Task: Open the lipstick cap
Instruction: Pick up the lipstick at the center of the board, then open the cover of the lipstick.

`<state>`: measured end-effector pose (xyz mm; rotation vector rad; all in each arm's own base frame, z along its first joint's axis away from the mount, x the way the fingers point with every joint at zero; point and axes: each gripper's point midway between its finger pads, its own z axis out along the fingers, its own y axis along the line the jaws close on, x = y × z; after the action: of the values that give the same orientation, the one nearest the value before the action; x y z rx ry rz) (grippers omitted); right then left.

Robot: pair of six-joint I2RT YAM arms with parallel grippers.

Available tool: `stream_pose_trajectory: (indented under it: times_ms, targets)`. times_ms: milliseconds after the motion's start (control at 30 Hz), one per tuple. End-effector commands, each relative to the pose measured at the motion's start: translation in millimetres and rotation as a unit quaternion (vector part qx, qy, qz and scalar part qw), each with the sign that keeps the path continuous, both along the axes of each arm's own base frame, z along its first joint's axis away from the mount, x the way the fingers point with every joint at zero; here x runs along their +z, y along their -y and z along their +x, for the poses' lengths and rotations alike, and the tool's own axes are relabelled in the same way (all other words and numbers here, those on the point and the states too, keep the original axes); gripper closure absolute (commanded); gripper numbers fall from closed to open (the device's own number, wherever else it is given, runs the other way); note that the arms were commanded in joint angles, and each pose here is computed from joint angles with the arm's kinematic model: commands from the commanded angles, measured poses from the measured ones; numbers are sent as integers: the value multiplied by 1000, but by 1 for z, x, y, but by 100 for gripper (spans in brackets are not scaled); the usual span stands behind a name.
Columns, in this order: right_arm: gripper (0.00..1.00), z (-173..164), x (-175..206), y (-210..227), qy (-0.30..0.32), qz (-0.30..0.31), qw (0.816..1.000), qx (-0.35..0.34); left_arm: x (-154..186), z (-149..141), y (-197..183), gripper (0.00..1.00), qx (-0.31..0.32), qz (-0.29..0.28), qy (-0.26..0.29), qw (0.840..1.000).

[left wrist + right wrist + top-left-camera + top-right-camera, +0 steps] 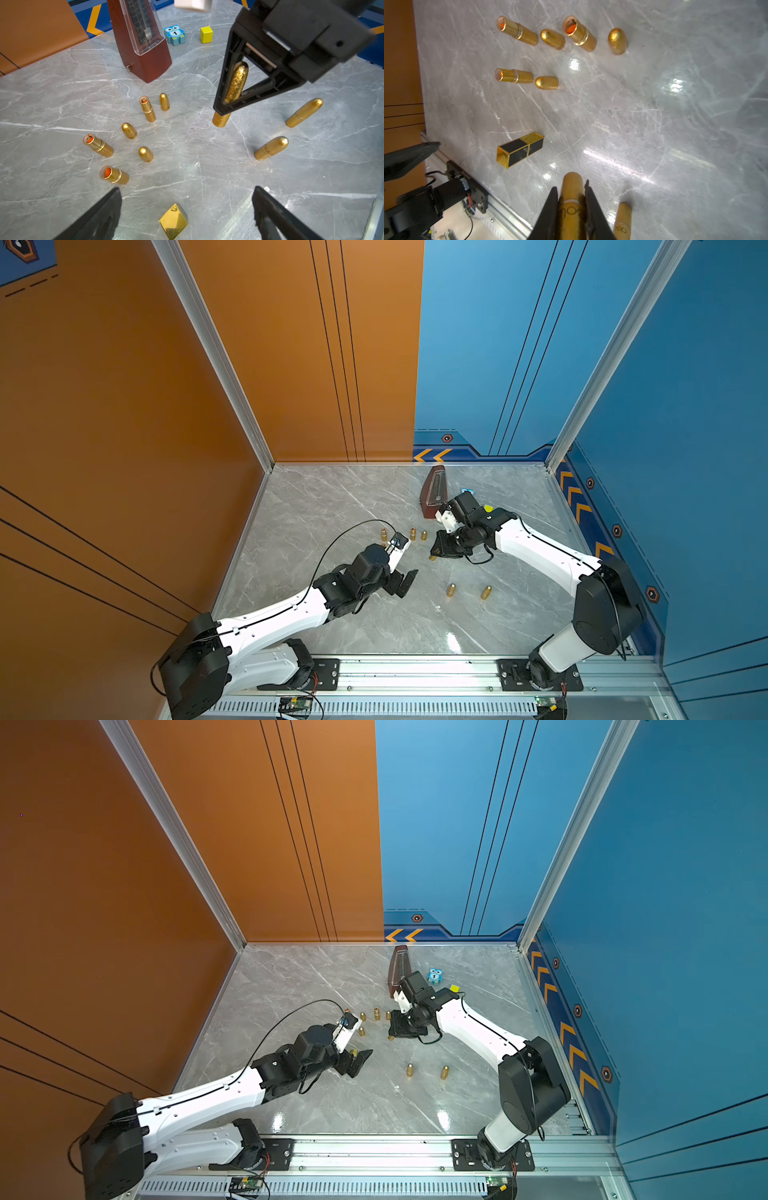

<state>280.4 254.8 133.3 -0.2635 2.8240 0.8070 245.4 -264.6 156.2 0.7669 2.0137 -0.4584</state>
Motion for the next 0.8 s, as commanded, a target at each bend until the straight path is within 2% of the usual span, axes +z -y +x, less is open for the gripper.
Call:
stream_pose_trajectory:
  times_ms: [0, 133, 200, 367, 700, 767]
  targets:
    - [81, -27, 32, -17, -25, 64, 996, 48, 1, -8, 12, 2, -52, -12, 7, 999]
    - [81, -40, 44, -26, -36, 87, 993, 64, 3, -14, 25, 11, -89, -28, 0, 996]
    - [81, -47, 50, -32, -38, 98, 992, 75, 4, -15, 30, 20, -101, -33, 1, 994]
    - [80, -58, 58, -41, -42, 111, 989, 92, 5, -13, 37, 36, -105, -41, -2, 994]
    - [80, -59, 61, -46, -42, 123, 987, 91, 9, -14, 42, 69, -112, -65, -1, 992]
    - [80, -57, 62, -46, -38, 126, 987, 87, 8, -13, 42, 72, -110, -65, -2, 992]
